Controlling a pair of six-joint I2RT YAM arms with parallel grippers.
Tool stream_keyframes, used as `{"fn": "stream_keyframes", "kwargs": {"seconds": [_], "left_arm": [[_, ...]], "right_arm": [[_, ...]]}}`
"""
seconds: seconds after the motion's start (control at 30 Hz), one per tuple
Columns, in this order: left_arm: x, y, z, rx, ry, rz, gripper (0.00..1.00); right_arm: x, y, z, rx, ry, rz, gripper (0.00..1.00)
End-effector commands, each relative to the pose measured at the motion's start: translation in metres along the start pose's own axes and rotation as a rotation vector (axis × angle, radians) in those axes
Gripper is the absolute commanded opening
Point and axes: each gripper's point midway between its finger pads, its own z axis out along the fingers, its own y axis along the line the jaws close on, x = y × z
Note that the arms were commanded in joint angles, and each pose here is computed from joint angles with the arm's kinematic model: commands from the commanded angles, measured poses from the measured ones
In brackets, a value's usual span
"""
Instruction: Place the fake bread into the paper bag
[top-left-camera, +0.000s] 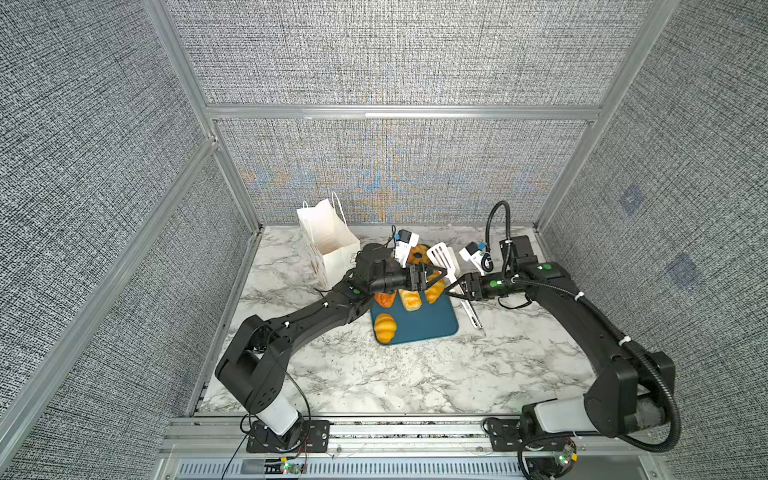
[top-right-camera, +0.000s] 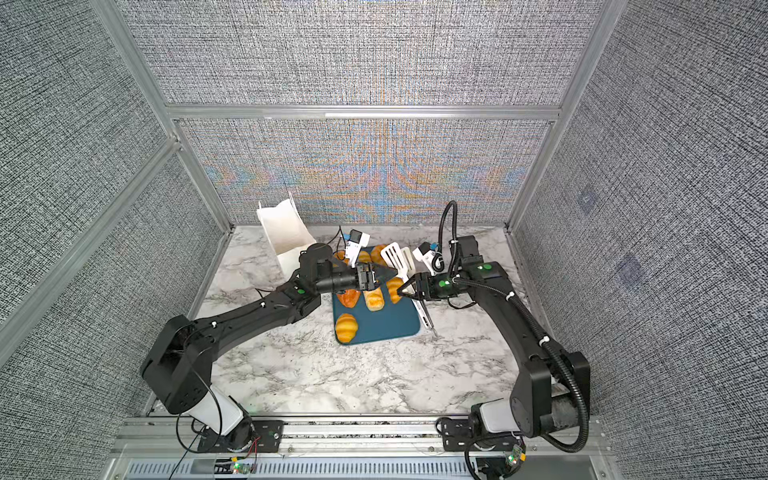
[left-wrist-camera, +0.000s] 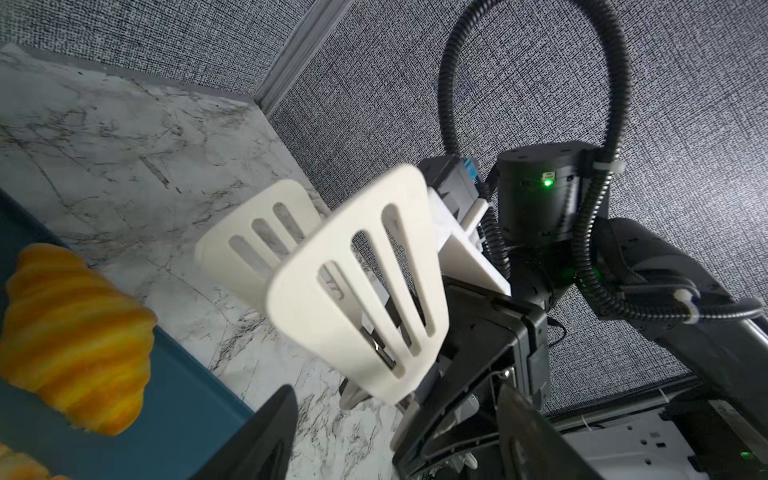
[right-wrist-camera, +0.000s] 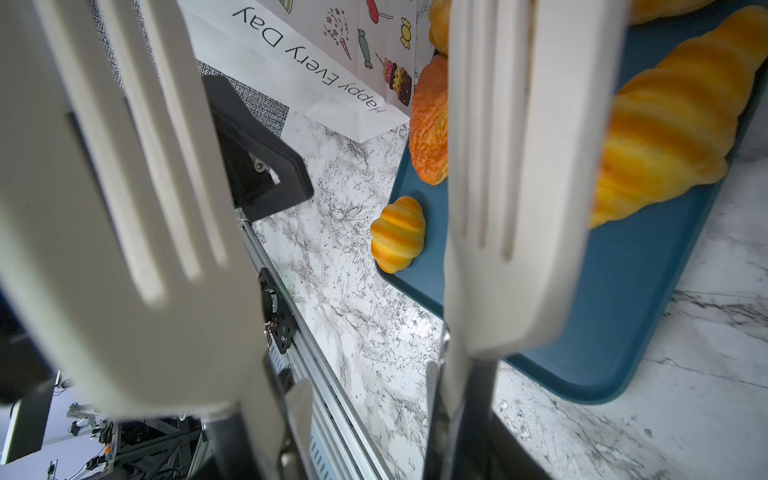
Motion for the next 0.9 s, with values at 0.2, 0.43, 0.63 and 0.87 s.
{"fn": "stream_keyframes", "kwargs": {"seconds": [0.2, 0.43, 0.63, 0.87], "left_arm": [[-0.008, -0.015, 0.013, 0.124, -0.011, 0.025, 0.73], [-0.008, -0.013, 0.015, 0.140, -0.018, 0.024, 0.71], [-0.010, -0.015, 0.021, 0.171, -0.007, 0.030, 0.68], [-0.012, -0.015, 0.023, 0.189, -0.021, 0.027, 0.65]], "right_arm": [[-0.015, 0.012, 0.000, -0.083, -0.033, 0.010, 0.58], [-0.023, 0.014, 0.002, -0.122, -0.032, 0.035, 0.57], [-0.028, 0.019, 0.002, -0.160, -0.038, 0.050, 0.57], [-0.020, 0.020, 0.004, -0.188, -0.004, 0.072, 0.57]]}}
